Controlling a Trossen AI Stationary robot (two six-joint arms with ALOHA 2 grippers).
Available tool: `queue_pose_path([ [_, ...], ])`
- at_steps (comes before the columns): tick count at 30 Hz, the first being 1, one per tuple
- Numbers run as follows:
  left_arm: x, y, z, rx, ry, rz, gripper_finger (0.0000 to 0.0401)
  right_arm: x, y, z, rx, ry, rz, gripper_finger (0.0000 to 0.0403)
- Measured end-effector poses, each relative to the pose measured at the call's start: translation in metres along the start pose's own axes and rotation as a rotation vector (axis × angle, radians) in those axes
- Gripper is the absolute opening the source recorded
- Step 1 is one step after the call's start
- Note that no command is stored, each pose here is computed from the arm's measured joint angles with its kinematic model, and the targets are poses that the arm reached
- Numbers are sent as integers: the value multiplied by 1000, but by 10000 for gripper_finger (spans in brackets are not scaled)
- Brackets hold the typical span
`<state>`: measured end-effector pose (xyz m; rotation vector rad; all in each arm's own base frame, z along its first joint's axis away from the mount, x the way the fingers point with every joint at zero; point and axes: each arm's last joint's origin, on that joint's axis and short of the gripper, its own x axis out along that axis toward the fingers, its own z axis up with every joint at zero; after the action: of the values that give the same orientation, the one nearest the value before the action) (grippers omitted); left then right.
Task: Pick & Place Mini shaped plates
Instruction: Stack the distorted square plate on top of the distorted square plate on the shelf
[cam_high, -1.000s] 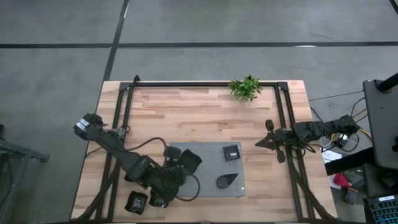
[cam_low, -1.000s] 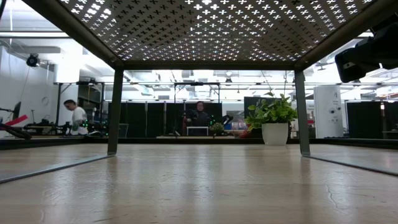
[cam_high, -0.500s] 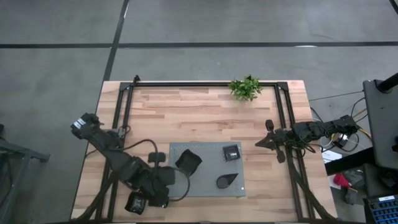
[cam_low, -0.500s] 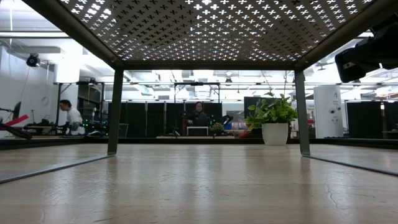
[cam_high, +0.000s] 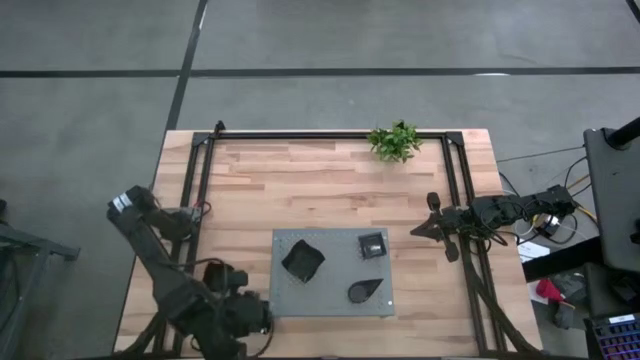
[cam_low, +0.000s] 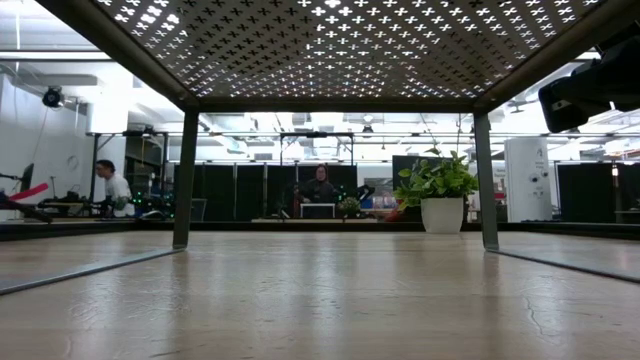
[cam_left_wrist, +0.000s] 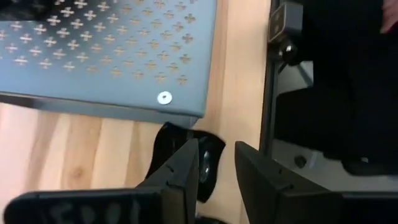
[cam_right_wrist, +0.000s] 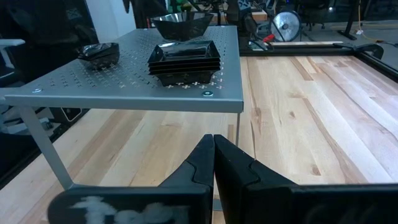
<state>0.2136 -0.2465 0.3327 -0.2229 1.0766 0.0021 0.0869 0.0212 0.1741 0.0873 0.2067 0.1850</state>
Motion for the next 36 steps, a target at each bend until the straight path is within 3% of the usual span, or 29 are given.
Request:
queue_pose_path([
  [4, 13, -7, -13, -3, -33, -24, 97, 0, 0, 0, 0, 0, 0, 8],
  [13, 59, -4, -42, -8, 43, -90, 97, 0, 0, 0, 0, 0, 0, 8],
  [20, 93, 6, -63, -218, 75, -132, 97, 0, 0, 0, 0, 0, 0, 8],
  [24, 104, 8, -69, -249, 68, -168, 96, 0, 0, 0, 0, 0, 1, 8],
  [30, 107, 4, -69, -195, 10, -233, 96, 0, 0, 0, 0, 0, 1, 8],
  [36, 111, 6, -78, -147, 26, -231, 96, 0, 0, 0, 0, 0, 0, 8],
])
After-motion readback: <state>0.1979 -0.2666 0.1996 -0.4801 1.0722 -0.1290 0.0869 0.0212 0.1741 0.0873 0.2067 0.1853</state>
